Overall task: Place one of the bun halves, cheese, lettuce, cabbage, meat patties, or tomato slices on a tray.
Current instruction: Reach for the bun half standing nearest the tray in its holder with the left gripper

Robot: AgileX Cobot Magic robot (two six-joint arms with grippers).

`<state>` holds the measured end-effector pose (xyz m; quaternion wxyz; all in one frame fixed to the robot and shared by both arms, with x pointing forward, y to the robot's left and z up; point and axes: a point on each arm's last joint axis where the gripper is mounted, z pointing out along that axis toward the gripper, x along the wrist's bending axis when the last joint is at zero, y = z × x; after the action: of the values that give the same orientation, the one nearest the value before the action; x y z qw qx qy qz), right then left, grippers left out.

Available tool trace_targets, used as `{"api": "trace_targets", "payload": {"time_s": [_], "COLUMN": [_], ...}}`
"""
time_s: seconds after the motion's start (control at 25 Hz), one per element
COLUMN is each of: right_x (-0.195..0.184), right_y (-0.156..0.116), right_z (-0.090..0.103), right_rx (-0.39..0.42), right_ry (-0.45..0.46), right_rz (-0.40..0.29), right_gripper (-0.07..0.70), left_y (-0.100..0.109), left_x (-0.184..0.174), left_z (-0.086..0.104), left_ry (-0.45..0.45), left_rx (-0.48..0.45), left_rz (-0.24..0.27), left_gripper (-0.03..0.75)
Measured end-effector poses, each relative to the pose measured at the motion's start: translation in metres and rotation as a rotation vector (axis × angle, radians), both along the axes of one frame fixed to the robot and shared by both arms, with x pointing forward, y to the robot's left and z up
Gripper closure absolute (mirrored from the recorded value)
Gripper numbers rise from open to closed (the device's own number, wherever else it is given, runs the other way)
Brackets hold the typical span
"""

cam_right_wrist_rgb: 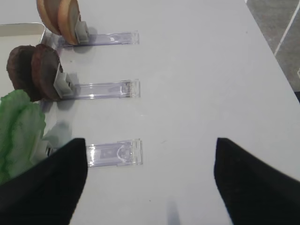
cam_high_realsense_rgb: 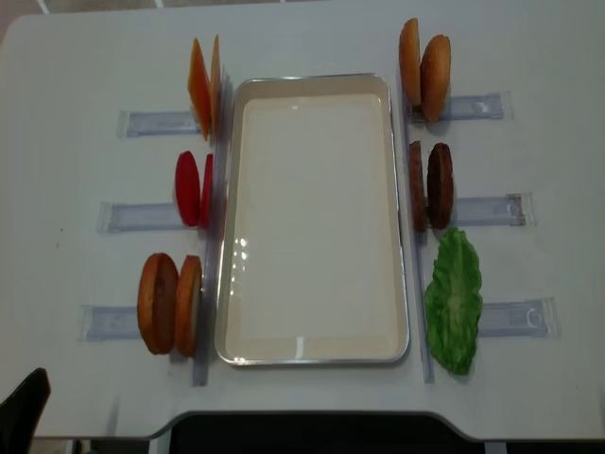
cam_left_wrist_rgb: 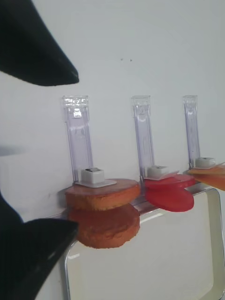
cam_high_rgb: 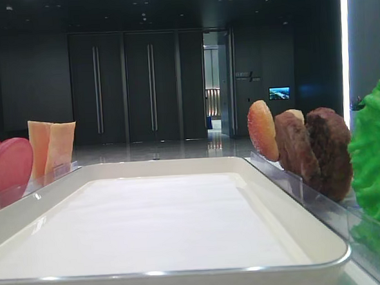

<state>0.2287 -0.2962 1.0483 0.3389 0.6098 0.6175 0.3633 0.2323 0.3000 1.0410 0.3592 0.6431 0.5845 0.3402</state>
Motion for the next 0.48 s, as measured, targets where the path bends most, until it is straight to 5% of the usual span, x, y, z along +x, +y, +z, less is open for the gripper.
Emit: {"api": "trace_targets", "payload": {"time_s": [0.48], "right_x": [0.0], "right_y": [0.0], "right_z": [0.0], "right_rx": [0.0], "right_ry": [0.0], "right_rz": [0.0], "right_gripper": [0.1], "left_y": [-0.0002], "left_x": [0.0], "left_z": [0.0], "left_ry": [0.0], "left_rx": [-0.003], "left_rz": [0.0], "left_gripper": [0.064]}}
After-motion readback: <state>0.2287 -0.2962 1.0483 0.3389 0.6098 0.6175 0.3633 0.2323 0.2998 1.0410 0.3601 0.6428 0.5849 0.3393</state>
